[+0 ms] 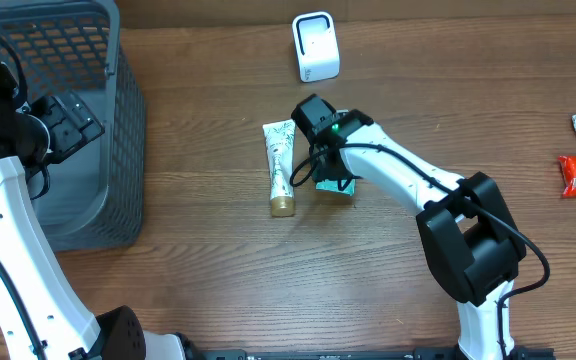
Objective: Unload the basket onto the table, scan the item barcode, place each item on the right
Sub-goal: 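Move the right gripper back to the mint-green tissue pack, then grasp the tissue pack with the right gripper and lift it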
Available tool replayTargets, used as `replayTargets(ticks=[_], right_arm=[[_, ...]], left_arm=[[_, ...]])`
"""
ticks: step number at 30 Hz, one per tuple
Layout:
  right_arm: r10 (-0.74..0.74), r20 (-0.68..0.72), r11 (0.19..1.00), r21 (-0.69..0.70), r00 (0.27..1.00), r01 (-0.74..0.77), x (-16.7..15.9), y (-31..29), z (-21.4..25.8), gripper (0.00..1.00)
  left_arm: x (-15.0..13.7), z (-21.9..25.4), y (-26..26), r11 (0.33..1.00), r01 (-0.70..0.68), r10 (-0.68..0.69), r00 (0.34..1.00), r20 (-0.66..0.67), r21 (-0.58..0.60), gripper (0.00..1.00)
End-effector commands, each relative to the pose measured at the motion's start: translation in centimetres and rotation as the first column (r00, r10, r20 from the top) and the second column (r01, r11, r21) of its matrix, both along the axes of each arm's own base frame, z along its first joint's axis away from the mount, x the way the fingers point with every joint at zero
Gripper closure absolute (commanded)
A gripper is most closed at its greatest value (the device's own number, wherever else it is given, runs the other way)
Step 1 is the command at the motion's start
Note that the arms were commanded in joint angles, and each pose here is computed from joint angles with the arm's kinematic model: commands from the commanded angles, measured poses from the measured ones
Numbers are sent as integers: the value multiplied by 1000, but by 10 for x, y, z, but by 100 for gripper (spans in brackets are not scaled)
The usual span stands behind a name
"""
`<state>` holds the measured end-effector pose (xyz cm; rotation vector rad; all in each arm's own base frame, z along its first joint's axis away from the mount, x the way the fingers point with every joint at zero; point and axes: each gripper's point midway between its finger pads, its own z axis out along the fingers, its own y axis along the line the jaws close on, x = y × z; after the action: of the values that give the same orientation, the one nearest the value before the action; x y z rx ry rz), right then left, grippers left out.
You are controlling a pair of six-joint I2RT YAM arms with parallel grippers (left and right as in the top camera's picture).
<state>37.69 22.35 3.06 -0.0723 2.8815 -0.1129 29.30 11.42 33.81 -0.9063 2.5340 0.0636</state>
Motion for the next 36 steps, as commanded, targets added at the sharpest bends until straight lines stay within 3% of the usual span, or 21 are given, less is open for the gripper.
replayTargets(ticks=[1,20,21,26,31,36], right_arm=[[-62,66,997,-31,996,64,4,-9,-7,44],[-139,101,975,-158,985,154,0,-66,-40,45],[-143,91,977,-146,986,155,-1,-65,-41,55],[-138,60,987,-70,989,142,5,-47,-27,82],[-137,49,990,34,989,136,22,-25,15,95],[-129,-50,967,213,990,136,25,-5,33,96]], left_arm=[[0,1,2,1000,13,-13,1000,-7,18,0],[0,1,2,1000,13,-13,1000,-6,18,0],[0,1,2,1000,13,-13,1000,-6,18,0],[0,1,2,1000,13,-13,1000,-6,18,0],[0,1,2,1000,13,-13,1000,-7,18,0],[0,1,2,1000,13,-13,1000,-6,18,0]])
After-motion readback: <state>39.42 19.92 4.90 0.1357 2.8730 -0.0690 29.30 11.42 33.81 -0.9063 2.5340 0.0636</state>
